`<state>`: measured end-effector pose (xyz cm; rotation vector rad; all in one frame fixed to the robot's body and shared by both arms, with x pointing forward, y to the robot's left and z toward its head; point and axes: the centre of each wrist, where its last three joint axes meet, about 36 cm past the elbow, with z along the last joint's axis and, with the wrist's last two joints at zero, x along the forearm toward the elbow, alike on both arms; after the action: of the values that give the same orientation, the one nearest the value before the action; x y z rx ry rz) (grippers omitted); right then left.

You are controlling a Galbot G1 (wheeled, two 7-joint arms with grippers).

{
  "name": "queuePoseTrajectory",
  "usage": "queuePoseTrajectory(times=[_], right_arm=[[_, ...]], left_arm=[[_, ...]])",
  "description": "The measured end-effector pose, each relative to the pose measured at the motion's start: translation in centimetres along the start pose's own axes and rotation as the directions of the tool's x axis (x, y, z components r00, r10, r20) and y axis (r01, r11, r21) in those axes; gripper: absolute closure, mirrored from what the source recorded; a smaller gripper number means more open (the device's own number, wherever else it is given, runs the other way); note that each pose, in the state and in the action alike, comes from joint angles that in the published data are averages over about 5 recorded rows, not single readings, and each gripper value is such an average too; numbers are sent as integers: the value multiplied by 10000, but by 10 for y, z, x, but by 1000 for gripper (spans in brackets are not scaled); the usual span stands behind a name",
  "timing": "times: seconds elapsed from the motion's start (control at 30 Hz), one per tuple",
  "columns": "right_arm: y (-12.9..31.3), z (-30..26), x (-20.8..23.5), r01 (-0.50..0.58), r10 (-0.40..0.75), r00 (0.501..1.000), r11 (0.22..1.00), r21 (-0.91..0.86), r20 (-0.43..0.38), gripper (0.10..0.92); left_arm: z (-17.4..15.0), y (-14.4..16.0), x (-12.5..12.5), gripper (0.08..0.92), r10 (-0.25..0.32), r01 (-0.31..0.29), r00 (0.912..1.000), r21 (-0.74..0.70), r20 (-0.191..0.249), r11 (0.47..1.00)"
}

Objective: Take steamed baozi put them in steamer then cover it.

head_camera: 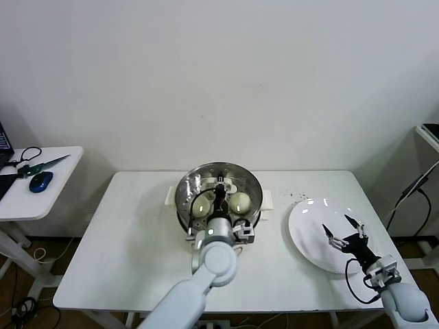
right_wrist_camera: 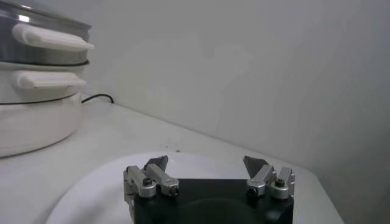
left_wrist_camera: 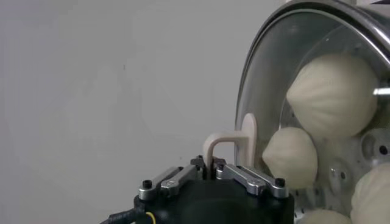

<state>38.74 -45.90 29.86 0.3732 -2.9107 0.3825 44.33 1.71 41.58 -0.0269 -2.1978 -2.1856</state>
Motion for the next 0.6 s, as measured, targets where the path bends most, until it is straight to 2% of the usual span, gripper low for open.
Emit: queuePoseTrajectory(times=[0.6], right_arm=[[-2, -7, -2, -137, 142, 9992, 9998, 118, -374, 200]], left_arm=[[28, 23, 27, 307, 131, -143, 9995, 451, 275, 9989]])
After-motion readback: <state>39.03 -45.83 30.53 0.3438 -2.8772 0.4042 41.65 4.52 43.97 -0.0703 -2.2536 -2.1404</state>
